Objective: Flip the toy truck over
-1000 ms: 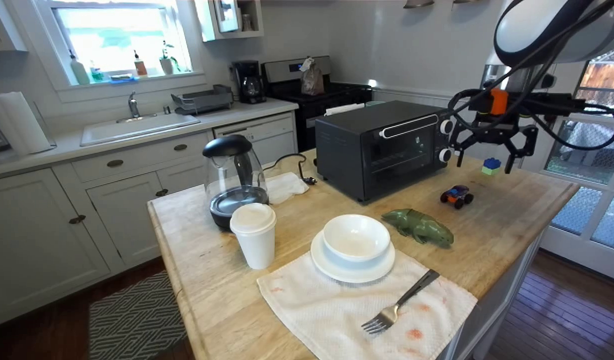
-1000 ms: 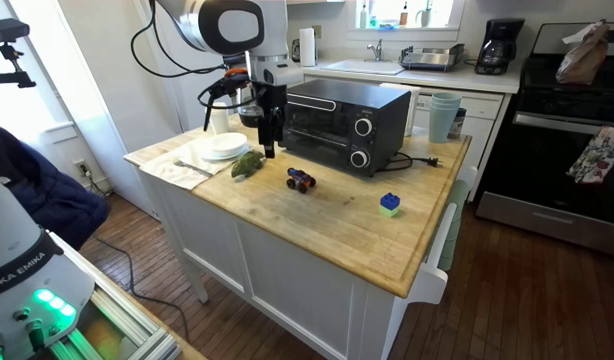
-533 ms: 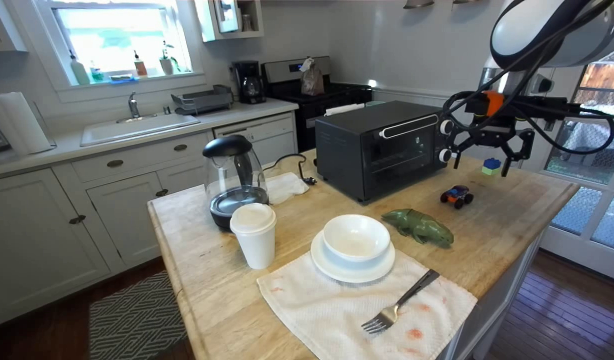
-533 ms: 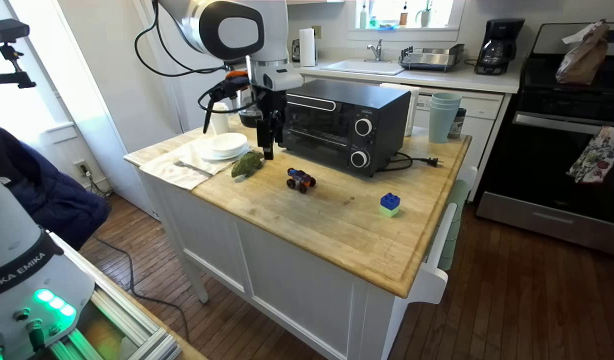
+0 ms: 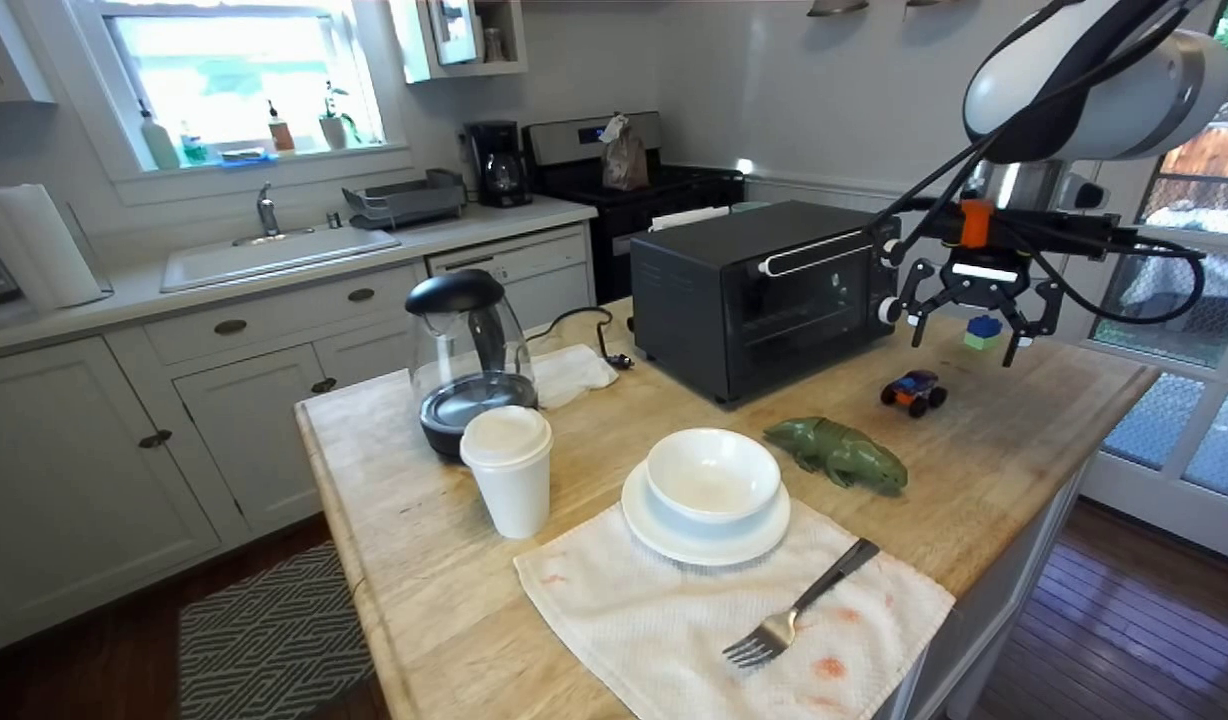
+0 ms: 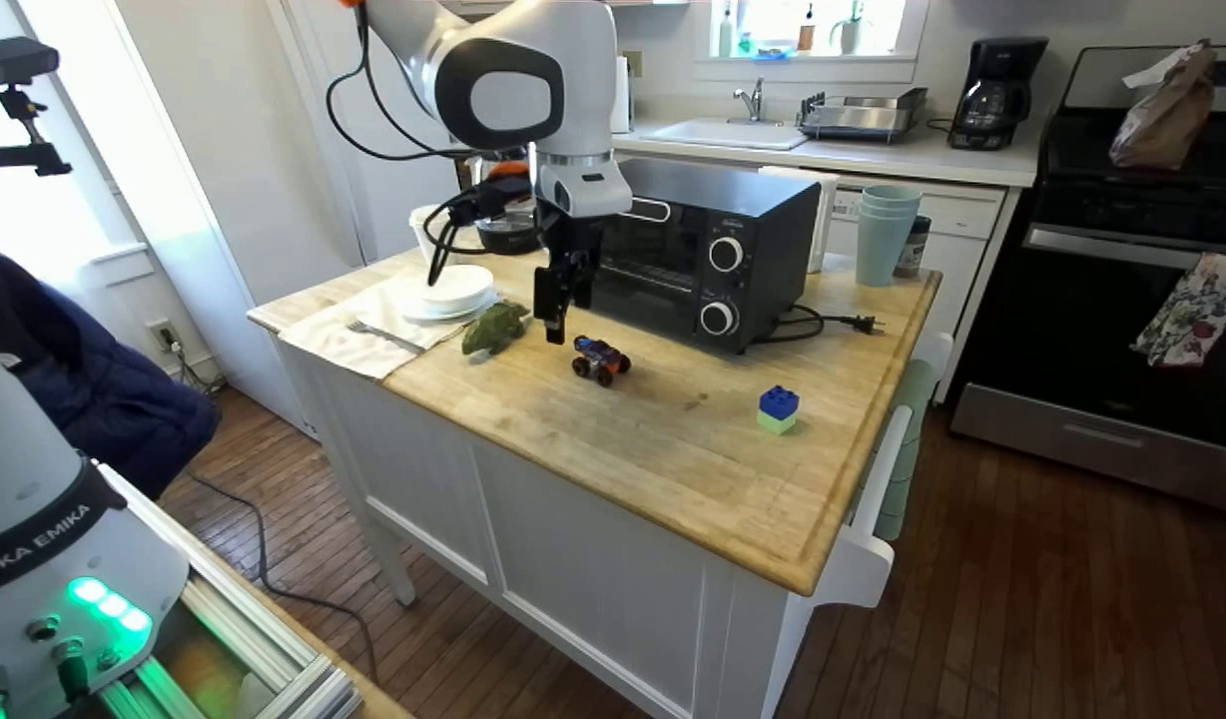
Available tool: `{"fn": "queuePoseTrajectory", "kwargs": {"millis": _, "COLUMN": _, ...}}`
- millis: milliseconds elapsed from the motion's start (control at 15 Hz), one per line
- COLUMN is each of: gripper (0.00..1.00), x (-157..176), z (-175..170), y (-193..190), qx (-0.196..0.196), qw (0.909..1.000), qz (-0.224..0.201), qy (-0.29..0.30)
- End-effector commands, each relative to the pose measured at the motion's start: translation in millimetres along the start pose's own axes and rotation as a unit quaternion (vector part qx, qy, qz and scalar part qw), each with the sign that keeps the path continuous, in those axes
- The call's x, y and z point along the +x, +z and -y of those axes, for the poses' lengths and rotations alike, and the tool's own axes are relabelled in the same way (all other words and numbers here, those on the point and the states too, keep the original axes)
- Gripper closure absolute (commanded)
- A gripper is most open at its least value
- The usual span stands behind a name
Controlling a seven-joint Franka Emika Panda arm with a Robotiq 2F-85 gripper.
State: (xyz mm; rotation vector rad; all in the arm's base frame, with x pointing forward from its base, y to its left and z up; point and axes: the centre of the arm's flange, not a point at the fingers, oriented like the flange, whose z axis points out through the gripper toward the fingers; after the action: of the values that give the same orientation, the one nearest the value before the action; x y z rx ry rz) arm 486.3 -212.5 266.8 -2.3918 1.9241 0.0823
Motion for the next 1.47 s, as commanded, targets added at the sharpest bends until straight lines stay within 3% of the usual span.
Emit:
{"fn": "queuePoseTrajectory", "kwargs": {"millis": 0, "gripper": 0.00, "x": 22.9, "z": 14.9, "y": 16.7, "qx": 0.017, "qw": 0.9978, "qz": 0.017, "qy": 0.061}}
{"fn": "queuePoseTrajectory", "kwargs": {"millis": 467, "gripper": 0.00, "x": 47.5, "z": 22.6, "y": 35.8, "qx": 0.032, "qw": 0.9902, "qz": 0.020, "qy": 0.135}}
{"fn": "queuePoseTrajectory", "kwargs": {"millis": 1400, "gripper": 0.00, "x": 77.9, "z": 28.3, "y": 75.9, "qx": 0.009, "qw": 0.9870, "qz": 0.060, "qy": 0.149}}
